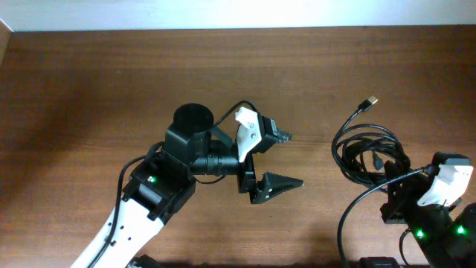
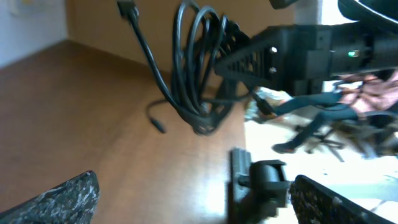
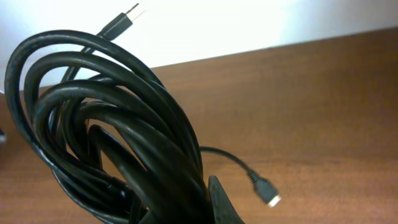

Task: Untangle cables
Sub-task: 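Move the left gripper right toward the cables held by the right gripper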

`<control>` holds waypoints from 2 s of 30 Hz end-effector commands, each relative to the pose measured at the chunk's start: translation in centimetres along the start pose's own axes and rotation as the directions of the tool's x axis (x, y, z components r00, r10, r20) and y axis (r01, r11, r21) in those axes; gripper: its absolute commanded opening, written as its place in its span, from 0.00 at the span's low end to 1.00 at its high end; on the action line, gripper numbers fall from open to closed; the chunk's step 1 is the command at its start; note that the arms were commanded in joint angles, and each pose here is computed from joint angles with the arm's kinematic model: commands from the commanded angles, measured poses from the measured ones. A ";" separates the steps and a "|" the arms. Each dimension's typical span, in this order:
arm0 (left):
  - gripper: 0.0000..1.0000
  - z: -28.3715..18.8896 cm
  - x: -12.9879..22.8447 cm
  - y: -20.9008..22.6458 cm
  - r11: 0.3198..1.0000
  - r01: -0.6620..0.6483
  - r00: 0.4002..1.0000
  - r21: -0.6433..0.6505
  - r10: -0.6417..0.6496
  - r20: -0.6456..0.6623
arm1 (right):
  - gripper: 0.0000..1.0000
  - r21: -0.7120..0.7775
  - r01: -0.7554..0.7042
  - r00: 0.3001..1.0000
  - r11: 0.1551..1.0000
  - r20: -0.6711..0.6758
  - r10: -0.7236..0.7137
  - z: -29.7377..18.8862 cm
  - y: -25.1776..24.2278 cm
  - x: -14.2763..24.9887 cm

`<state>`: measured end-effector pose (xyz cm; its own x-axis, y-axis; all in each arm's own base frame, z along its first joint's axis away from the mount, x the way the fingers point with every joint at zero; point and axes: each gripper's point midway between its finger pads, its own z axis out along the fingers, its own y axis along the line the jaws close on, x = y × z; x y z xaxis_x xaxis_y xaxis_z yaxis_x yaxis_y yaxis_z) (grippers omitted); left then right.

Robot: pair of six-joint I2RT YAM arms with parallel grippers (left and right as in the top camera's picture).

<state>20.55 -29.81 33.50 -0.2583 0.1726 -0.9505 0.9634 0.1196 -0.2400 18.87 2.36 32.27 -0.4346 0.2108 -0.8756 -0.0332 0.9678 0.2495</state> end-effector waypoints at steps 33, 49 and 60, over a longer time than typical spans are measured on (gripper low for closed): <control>0.99 8.0 3.3 -0.2 0.881 -0.366 0.927 -0.300 0.317 -0.200 | 0.04 -0.113 -0.179 0.929 0.977 -0.347 0.130 -1.4 2.5 7.2; 0.99 9.4 3.7 -2.2 0.927 -0.322 0.942 -0.192 0.294 -0.159 | 0.04 -0.172 -0.091 0.958 0.981 -0.284 0.039 -1.1 3.0 5.8; 0.70 9.2 3.6 -2.2 0.929 -0.315 0.945 -0.194 0.287 -0.158 | 0.04 -0.144 -0.055 0.963 0.988 -0.270 0.015 -0.9 2.4 5.7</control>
<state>19.31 -38.09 28.78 0.0247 0.3620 -0.9319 0.9461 0.2927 0.1387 15.22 5.85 27.27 -0.6899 0.1885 -0.6989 -0.1234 0.9208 0.3701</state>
